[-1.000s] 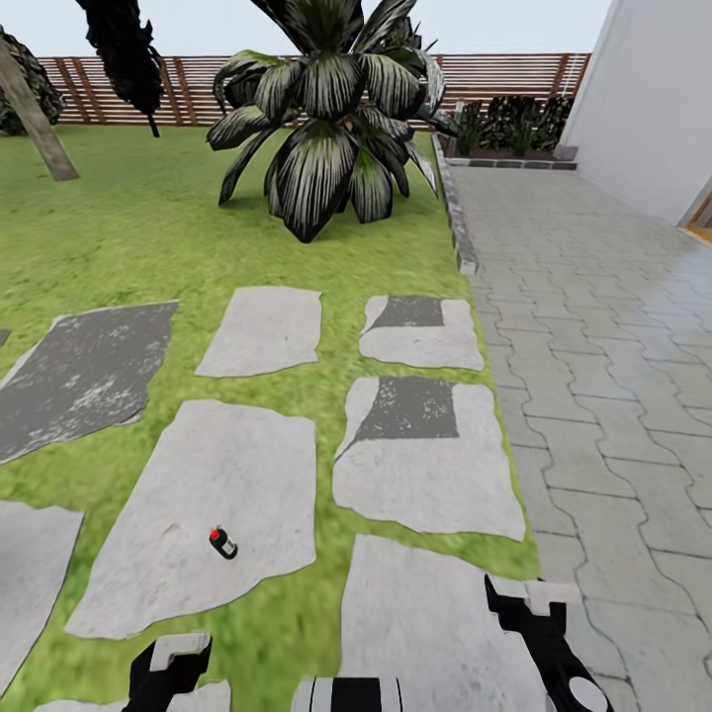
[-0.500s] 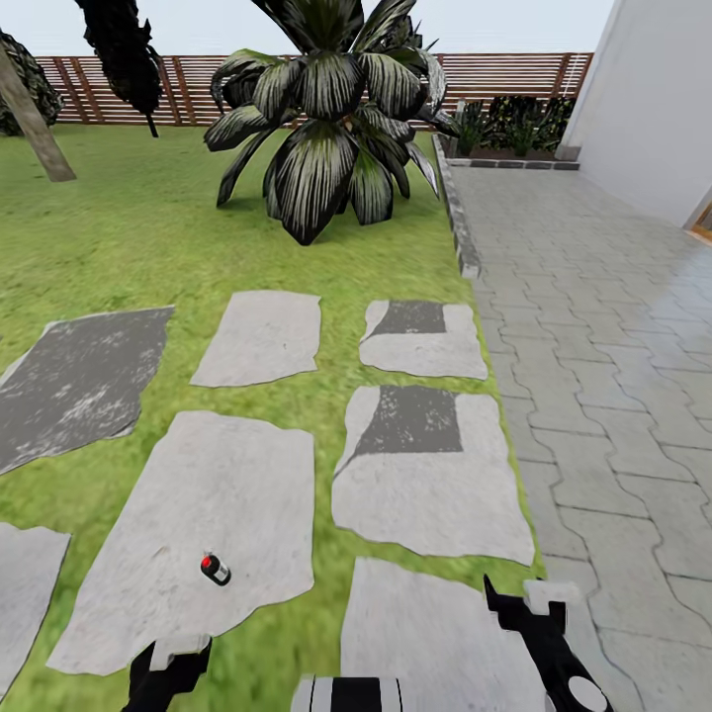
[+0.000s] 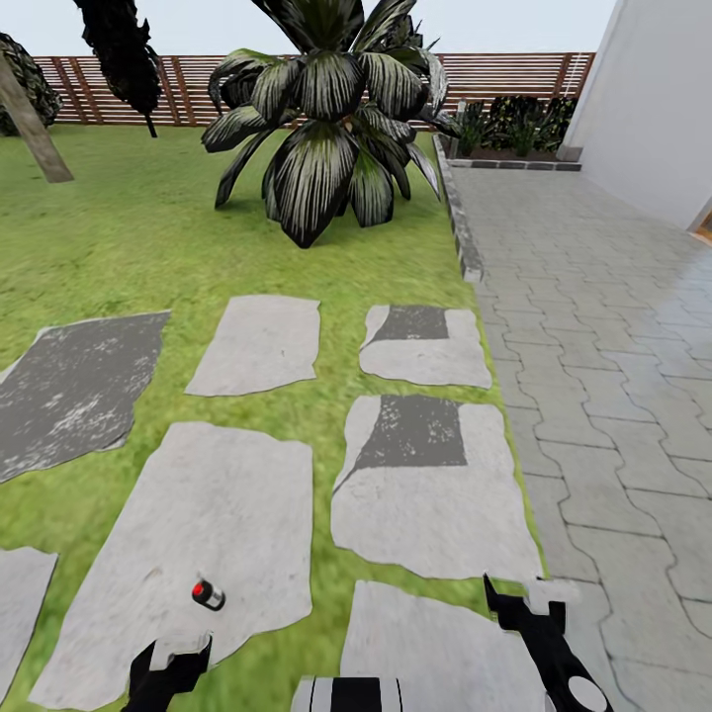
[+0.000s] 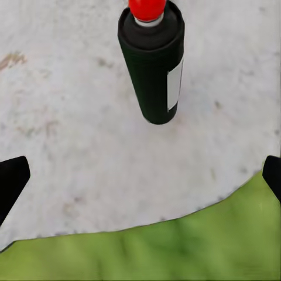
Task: Pick up the pesticide atomizer in the garden and spray insectifuge to fully cover both potted plants in the garden.
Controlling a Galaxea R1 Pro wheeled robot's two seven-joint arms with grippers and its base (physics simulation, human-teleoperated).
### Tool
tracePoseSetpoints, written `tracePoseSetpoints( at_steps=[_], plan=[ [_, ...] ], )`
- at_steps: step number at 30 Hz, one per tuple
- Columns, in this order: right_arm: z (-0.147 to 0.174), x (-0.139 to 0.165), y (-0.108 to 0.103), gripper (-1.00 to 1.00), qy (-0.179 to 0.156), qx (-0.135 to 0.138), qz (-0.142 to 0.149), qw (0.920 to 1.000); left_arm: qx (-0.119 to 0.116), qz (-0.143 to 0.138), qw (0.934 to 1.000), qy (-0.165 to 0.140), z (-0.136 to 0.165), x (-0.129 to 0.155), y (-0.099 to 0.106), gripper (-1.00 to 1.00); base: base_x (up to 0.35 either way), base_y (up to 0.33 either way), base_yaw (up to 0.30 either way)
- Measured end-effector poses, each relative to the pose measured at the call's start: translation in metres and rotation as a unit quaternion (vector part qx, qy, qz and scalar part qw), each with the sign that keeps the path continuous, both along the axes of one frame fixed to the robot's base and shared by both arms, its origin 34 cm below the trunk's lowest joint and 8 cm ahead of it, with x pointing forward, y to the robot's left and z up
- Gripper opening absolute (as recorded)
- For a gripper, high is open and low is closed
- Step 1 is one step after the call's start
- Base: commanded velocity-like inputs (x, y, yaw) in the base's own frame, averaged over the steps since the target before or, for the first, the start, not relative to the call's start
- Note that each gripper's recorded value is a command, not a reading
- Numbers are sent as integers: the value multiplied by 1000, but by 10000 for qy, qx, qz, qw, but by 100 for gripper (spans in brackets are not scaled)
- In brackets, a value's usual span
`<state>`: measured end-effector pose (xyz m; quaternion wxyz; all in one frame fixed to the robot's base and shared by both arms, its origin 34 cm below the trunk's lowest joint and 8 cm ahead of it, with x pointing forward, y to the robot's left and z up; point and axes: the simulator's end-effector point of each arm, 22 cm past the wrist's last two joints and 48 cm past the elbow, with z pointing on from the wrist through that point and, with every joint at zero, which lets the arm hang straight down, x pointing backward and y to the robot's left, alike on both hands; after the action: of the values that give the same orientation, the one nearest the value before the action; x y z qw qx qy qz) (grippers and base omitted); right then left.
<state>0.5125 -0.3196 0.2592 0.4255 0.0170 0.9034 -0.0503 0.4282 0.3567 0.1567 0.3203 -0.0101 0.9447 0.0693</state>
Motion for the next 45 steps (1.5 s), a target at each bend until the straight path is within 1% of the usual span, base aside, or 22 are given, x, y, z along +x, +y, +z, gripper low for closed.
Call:
tracePoseSetpoints(
  at_steps=[8,14,24,37,45],
  plan=[
    [0,0,0,100,-5,-3,-3,10000,1,-3,10000,0,0,0,0,100,106,0,0],
    [0,0,0,100,-6,-2,-2,10000,0,-2,10000,-3,0,0,0,100,199,0,0],
    [0,0,0,100,-4,-4,-5,10000,9,-10,10000,-10,0,0,1,100,15,0,0],
    [-31,-18,-1,100,349,-6,-11,9994,10,-11,9994,343,-25,-26,1,100,0,0,0],
    [-34,-20,-1,100,381,-7,-9,9993,10,-11,9993,371,-27,-28,1,100,0,0,0]
  ],
)
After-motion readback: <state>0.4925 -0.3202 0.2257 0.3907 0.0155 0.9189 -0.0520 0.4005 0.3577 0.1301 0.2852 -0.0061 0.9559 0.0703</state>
